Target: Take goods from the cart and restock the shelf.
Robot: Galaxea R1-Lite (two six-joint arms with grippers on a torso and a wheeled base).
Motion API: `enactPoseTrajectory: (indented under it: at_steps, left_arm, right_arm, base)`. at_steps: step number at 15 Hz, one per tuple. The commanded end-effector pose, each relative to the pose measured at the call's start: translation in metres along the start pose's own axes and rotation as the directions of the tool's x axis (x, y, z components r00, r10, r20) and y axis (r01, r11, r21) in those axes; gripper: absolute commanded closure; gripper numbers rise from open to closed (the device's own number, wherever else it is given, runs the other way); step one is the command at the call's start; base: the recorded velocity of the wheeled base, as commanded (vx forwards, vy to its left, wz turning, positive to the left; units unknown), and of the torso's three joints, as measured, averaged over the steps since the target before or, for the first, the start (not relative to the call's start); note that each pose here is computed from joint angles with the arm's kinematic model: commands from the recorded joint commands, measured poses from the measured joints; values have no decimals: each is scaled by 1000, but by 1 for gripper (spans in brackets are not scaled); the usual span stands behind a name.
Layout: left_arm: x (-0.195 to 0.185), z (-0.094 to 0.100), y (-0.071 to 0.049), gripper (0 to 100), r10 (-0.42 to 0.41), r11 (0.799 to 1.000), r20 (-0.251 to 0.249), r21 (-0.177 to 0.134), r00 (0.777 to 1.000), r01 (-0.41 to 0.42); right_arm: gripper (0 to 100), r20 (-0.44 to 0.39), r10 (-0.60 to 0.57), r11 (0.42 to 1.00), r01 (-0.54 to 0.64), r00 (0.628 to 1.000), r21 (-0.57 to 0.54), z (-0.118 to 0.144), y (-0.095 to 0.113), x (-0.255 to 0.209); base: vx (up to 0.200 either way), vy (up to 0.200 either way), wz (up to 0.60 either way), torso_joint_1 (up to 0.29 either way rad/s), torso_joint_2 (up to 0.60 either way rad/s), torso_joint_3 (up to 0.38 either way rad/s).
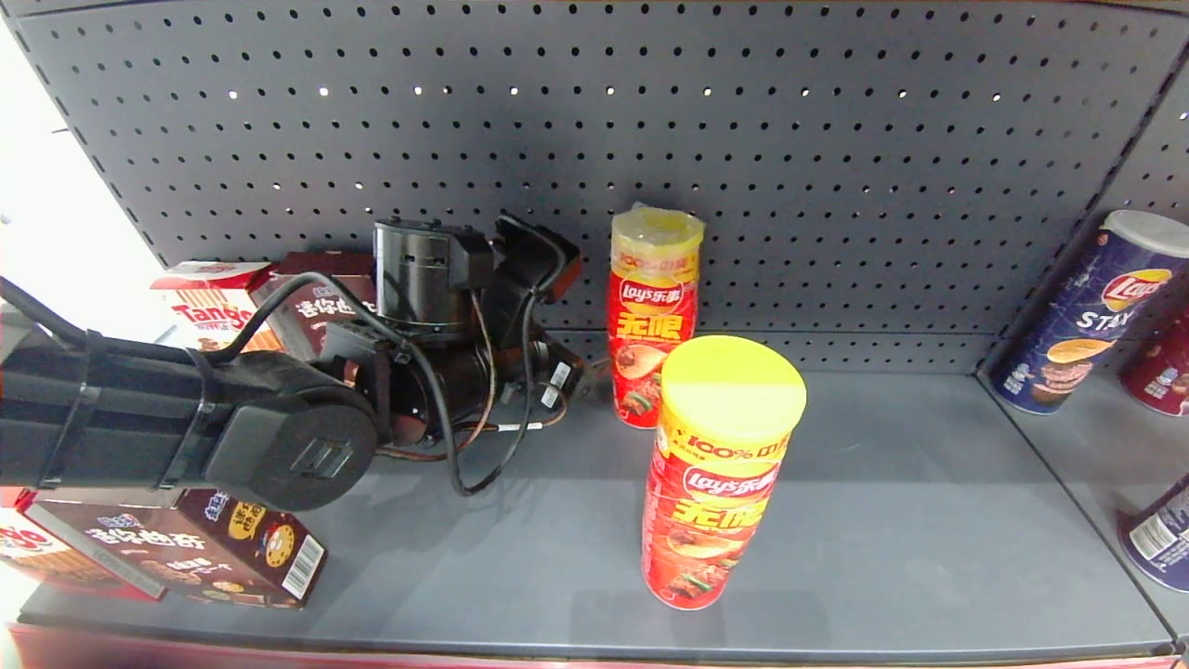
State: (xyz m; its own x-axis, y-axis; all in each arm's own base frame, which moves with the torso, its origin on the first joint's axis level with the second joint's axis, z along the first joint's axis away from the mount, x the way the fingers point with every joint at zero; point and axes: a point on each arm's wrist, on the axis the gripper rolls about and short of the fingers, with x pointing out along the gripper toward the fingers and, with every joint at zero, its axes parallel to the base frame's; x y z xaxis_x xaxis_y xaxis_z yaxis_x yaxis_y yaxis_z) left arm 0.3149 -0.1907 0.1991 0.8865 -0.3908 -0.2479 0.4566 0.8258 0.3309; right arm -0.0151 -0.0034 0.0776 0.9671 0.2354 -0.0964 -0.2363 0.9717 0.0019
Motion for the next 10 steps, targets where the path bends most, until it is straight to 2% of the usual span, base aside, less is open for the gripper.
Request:
enactPoseTrajectory:
  at_steps: [1, 10]
  left_arm:
    - [2, 0, -1, 0, -3, 1000, -1, 1, 1000, 3]
    - [2, 1, -6, 0, -14, 1000, 2, 3, 1000, 14]
  right_arm:
    - [0, -2, 1, 1000, -1, 1000, -1, 0, 0, 0]
    - [0, -2, 1, 1000, -1, 1000, 0, 0, 0, 0]
  base:
    - [0, 0, 0, 0, 0, 0]
    - [0, 0, 0, 0, 0, 0]
